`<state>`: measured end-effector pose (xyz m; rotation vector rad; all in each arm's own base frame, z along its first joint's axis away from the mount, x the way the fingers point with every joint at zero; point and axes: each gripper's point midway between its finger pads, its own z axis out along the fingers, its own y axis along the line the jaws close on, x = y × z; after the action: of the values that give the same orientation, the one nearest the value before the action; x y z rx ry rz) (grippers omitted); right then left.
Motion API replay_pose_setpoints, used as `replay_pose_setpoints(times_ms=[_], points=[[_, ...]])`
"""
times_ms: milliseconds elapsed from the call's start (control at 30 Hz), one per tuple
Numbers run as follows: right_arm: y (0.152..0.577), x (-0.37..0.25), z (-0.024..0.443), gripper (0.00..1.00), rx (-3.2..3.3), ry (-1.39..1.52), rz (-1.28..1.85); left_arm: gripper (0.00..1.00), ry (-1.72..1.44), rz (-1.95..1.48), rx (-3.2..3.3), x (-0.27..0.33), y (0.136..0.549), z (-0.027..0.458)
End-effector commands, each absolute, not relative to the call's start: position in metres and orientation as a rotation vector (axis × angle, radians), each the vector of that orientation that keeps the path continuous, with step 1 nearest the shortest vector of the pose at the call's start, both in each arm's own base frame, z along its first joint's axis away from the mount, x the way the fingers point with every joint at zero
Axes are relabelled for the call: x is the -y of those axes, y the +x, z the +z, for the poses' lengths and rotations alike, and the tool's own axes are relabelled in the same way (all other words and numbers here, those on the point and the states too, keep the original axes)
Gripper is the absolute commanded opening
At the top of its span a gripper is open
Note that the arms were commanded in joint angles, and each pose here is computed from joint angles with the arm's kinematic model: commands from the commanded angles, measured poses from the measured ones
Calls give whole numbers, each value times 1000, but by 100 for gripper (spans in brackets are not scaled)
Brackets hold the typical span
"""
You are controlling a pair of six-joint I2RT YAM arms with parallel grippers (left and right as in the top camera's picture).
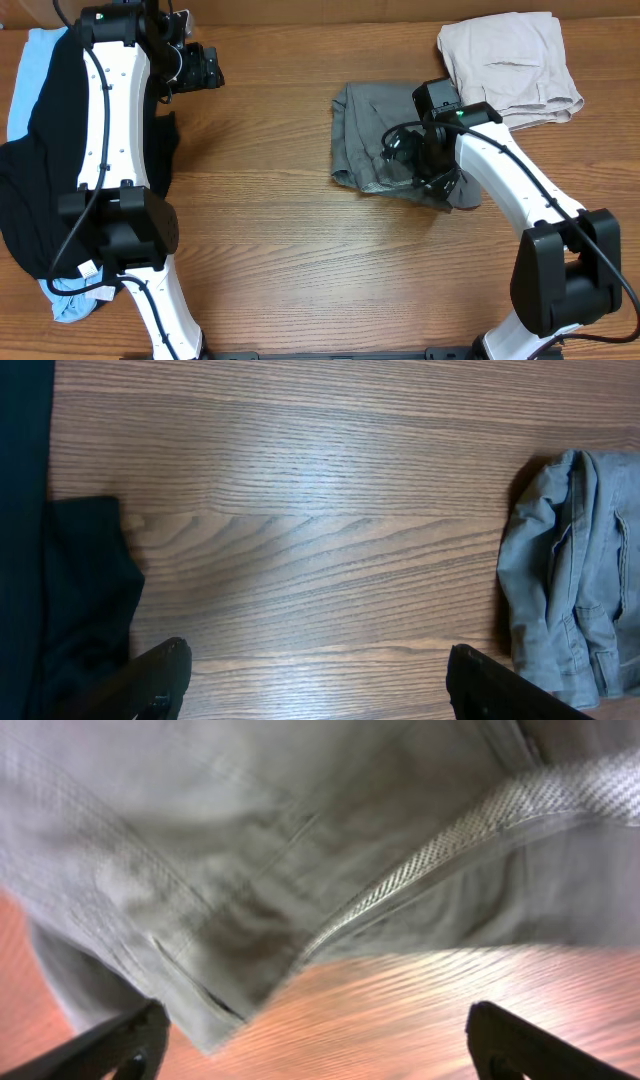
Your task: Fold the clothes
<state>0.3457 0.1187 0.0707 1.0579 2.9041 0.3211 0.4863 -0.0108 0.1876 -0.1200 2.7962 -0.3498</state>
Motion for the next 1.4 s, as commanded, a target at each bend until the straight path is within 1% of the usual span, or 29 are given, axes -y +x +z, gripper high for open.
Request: replay_pose_setpoints(times_ms=[0, 67, 133, 233, 367, 467, 567, 700, 833, 900, 967, 1000, 1067, 1133, 1167, 1333, 1367], points=[[333, -115, 62, 100, -2709, 1611, 307, 84, -126, -344, -2780, 13, 490, 193], [329, -112, 54, 100, -2649, 1728, 279, 84, -126, -345, -2780, 13, 490, 193], [327, -103, 47, 100, -2597, 1761, 214, 84, -126, -345, -2780, 13, 490, 193], [329, -84, 38, 100, -2525, 1736, 96, 84, -126, -345, -2780, 13, 490, 193], [335, -81, 29, 98, -2490, 1700, 108, 83, -127, -345, -2779, 13, 490, 193], [338, -81, 21, 95, -2476, 1674, 126, 82, -125, -345, -2780, 14, 490, 193], [343, -82, 12, 93, -2488, 1596, 167, 82, -125, -345, -2780, 14, 490, 193], [357, -86, 4, 92, -2526, 1370, 238, 81, -125, -345, -2780, 14, 490, 193], [355, -86, -9, 86, -2538, 1294, 253, 79, -125, -346, -2784, 14, 489, 192], [348, -84, -19, 82, -2550, 1300, 239, 79, -125, -346, -2785, 14, 488, 192], [338, -81, -29, 74, -2572, 1310, 211, 78, -125, -346, -2784, 14, 489, 192], [334, -80, -34, 69, -2584, 1315, 196, 78, -132, -348, -2784, 15, 489, 192], [326, -75, -40, 51, -2603, 1339, 164, 77, -146, -352, -2784, 16, 489, 193], [320, -70, -41, 39, -2618, 1365, 138, 77, -150, -355, -2785, 18, 489, 193], [319, -69, -42, 34, -2629, 1360, 136, 77, -146, -355, -2786, 20, 489, 192], [320, -73, -41, 25, -2750, 1147, 197, 77, -127, -355, -2789, 26, 488, 192], [319, -73, -42, 22, -2771, 1125, 214, 78, -126, -348, -2790, 26, 488, 192]])
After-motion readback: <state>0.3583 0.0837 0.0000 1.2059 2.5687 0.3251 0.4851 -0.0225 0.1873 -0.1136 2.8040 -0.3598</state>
